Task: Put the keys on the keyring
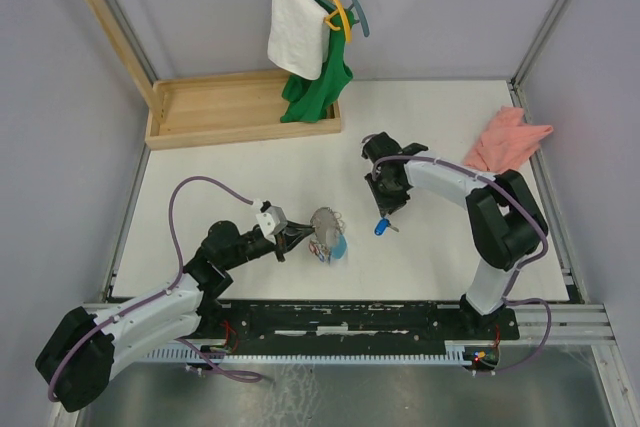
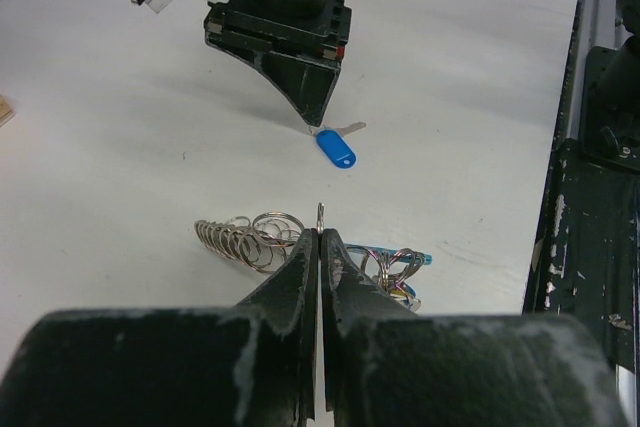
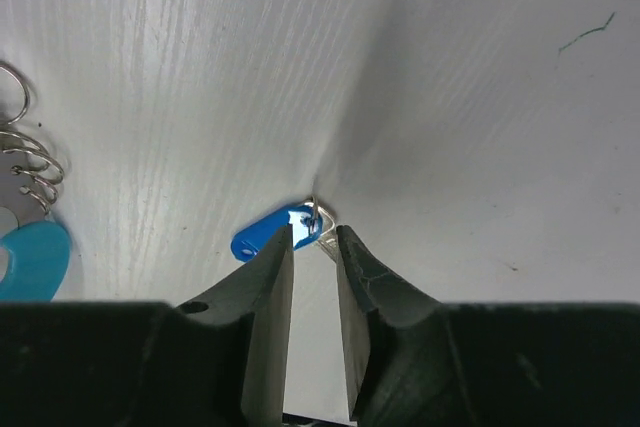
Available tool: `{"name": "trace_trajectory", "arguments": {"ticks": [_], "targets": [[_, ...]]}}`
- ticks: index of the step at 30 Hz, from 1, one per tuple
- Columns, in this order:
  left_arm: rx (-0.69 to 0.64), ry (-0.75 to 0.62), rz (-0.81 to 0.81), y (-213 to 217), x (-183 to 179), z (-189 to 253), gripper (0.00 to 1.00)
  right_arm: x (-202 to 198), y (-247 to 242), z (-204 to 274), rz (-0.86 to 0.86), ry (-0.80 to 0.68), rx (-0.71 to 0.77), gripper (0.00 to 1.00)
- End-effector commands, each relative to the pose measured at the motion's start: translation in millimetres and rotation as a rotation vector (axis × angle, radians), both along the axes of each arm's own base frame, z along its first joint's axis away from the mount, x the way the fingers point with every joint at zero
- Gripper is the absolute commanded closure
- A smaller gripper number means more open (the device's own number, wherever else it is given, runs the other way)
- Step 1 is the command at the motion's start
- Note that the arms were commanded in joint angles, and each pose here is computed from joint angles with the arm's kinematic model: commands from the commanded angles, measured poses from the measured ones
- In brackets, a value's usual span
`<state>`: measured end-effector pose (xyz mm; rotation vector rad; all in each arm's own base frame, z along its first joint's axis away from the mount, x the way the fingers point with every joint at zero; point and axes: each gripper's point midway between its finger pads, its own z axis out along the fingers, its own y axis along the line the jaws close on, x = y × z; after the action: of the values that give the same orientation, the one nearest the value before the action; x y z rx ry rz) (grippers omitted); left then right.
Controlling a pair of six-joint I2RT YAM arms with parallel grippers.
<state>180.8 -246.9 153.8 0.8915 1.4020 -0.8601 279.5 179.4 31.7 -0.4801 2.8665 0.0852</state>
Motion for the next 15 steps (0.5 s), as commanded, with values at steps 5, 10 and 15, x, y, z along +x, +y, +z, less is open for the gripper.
{"name": "trace_trajectory", "arguments": {"ticks": [5, 10, 15], "targets": [[-0.061, -0.109, -0.020, -5.6, 3.4, 39.6, 0.97, -7.7, -9.0, 20.3, -0.016, -0.053, 0.068, 0.53], [-0.062, -0.102, -0.027, -6.5, 2.5, 39.3, 0.97, -21.9, -16.1, 2.4, -0.036, -0.022, 0.072, 0.45], [-0.061, -0.102, -0.026, -6.2, 2.6, 38.8, 0.97, -28.6, -10.9, -9.7, -0.050, 0.006, 0.107, 0.41]]}}
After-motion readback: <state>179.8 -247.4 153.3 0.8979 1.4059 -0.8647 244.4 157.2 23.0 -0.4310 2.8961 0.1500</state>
